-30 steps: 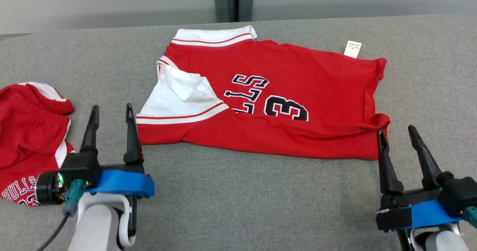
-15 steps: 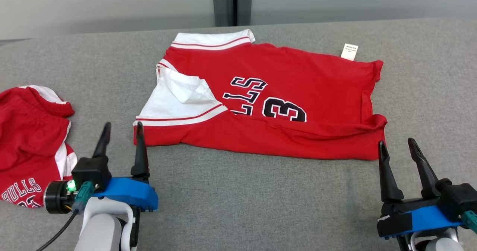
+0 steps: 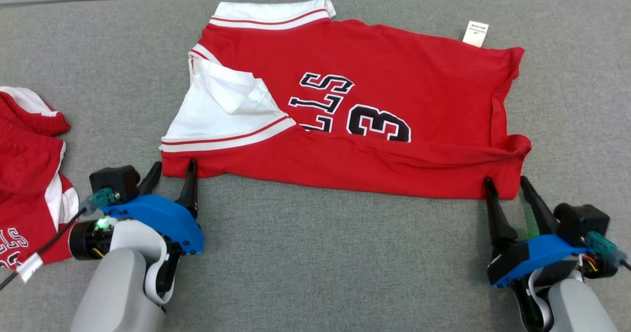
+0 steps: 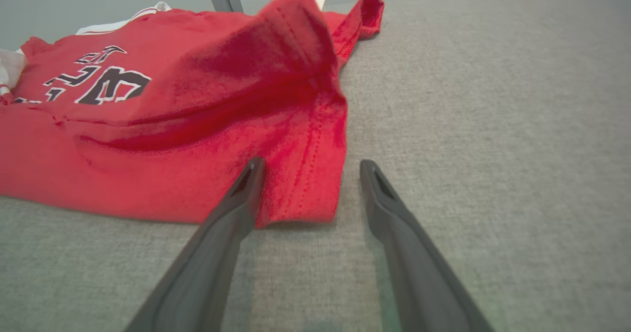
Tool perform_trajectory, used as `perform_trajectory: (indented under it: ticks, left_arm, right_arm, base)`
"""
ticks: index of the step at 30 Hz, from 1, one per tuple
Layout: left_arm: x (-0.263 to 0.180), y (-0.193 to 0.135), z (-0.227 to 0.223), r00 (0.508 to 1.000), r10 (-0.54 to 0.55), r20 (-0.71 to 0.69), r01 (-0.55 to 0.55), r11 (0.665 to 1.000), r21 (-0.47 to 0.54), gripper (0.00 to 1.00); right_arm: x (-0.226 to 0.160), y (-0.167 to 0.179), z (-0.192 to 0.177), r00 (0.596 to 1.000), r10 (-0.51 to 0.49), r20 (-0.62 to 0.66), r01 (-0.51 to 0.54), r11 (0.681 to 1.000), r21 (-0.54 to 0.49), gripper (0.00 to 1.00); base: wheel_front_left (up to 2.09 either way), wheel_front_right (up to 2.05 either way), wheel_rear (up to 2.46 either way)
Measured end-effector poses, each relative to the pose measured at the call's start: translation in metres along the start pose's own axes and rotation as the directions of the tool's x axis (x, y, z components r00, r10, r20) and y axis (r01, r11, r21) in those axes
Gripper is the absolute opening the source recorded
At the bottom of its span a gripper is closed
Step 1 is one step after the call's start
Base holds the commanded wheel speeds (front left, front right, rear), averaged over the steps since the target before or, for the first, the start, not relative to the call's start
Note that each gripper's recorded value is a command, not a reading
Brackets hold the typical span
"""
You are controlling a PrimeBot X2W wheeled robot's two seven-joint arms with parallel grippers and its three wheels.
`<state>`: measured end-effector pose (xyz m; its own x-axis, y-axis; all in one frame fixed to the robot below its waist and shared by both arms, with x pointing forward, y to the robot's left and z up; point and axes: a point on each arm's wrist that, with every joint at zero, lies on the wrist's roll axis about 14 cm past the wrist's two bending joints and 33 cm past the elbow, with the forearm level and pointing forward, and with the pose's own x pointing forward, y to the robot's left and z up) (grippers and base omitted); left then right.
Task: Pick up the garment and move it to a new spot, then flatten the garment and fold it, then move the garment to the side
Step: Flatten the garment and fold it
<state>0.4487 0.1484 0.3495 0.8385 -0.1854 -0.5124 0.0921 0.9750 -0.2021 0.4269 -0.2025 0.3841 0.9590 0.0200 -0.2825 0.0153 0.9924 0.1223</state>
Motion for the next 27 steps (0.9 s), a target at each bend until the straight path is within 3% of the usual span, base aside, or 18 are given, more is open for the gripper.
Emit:
perform_trajectory:
  ticks: [1,2,3,4,5,9,14,19,27]
  left_arm:
    - [0.002,0.000,-0.001,1.000,-0.006,-0.014,0.005,0.999,-0.037,1.00]
    - [0.004,0.001,-0.002,1.000,-0.010,-0.028,0.009,0.999,-0.037,0.60]
    - [0.005,0.001,-0.004,0.999,-0.016,-0.044,0.015,0.999,-0.037,0.38]
    - [0.006,-0.001,-0.004,0.998,-0.024,-0.052,0.021,0.998,-0.062,0.00]
    - [0.007,-0.002,-0.005,0.998,-0.033,-0.060,0.028,0.997,-0.078,0.00]
    - [0.006,-0.012,-0.006,0.994,-0.075,-0.082,0.065,0.990,-0.122,0.00]
    - [-0.002,-0.010,0.009,0.997,-0.081,-0.005,0.080,0.990,-0.115,0.00]
    - [-0.023,-0.002,0.023,0.995,-0.056,0.083,0.065,0.992,-0.109,0.00]
    - [-0.078,0.014,-0.001,0.996,0.044,0.079,-0.030,0.985,-0.168,0.00]
  right_arm:
    - [0.002,0.001,-0.006,1.000,0.003,-0.024,-0.003,1.000,0.010,1.00]
    - [0.004,0.002,-0.010,0.999,0.007,-0.048,-0.007,1.000,0.012,0.95]
    - [0.005,0.002,-0.015,0.998,0.011,-0.069,-0.009,1.000,0.019,0.59]
    - [0.007,0.002,-0.016,0.997,0.012,-0.074,-0.010,1.000,0.026,0.13]
    - [0.009,0.002,-0.015,0.997,0.014,-0.074,-0.012,1.000,0.029,0.00]
    - [0.011,0.003,-0.014,0.997,0.020,-0.073,-0.017,0.999,0.048,0.00]
    - [0.011,0.002,-0.003,0.999,0.027,-0.035,-0.025,0.998,0.052,0.00]
    - [0.003,0.007,0.007,0.999,0.052,-0.011,-0.051,0.997,0.049,0.00]
    - [-0.024,0.021,0.003,0.992,0.118,-0.052,-0.116,0.993,0.027,0.00]
  base:
    - [0.00,0.00,0.00]
    - [0.00,0.00,0.00]
    - [0.00,0.00,0.00]
    - [0.00,0.00,0.00]
    - [0.00,0.00,0.00]
    - [0.00,0.00,0.00]
    - [0.00,0.00,0.00]
    - [0.00,0.00,0.00]
    - [0.00,0.00,0.00]
